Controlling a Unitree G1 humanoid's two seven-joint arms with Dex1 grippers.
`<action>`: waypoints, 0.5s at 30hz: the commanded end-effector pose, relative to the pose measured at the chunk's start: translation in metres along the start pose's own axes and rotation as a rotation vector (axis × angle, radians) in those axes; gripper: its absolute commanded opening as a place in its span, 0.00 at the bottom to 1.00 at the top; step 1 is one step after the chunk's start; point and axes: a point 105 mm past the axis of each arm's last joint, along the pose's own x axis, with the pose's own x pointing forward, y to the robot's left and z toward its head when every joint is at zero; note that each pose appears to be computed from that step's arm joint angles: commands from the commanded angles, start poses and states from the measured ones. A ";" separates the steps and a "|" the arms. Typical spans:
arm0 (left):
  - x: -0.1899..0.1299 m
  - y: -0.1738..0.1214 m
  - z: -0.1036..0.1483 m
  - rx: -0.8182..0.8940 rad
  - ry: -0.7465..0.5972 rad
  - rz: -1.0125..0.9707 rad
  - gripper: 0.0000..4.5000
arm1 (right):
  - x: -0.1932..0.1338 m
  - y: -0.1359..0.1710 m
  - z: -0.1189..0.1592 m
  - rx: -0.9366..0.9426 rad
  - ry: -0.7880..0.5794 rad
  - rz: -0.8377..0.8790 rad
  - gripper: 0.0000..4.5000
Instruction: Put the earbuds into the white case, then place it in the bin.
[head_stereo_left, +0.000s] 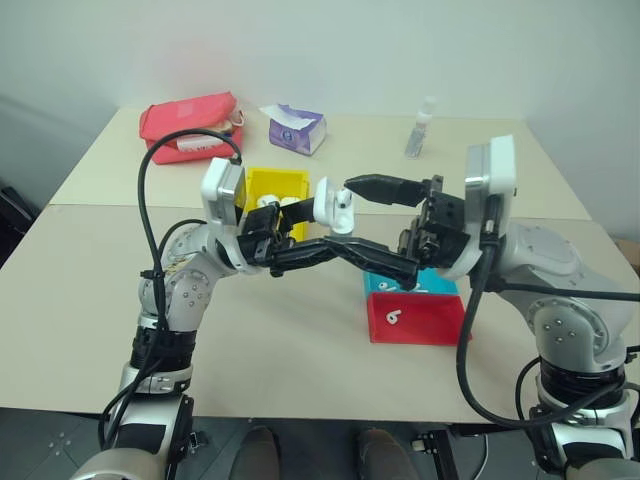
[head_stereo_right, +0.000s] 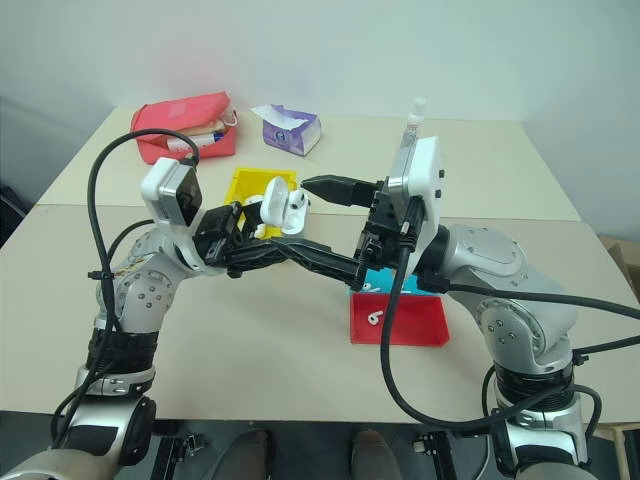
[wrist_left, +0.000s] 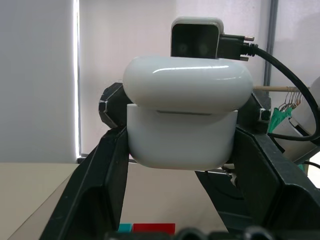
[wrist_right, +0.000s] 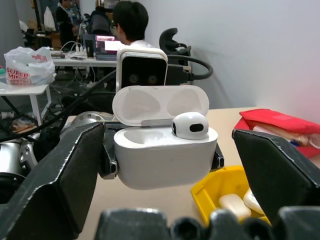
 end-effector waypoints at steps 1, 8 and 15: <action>0.004 -0.004 0.014 0.066 -0.018 -0.027 0.62 | -0.006 -0.013 0.017 -0.018 -0.069 -0.074 1.00; -0.001 -0.005 0.016 0.080 -0.008 -0.003 0.62 | -0.027 -0.038 0.027 -0.034 -0.040 -0.109 1.00; -0.006 -0.008 0.020 0.108 -0.006 0.032 0.62 | -0.050 -0.075 -0.033 -0.291 0.544 0.004 1.00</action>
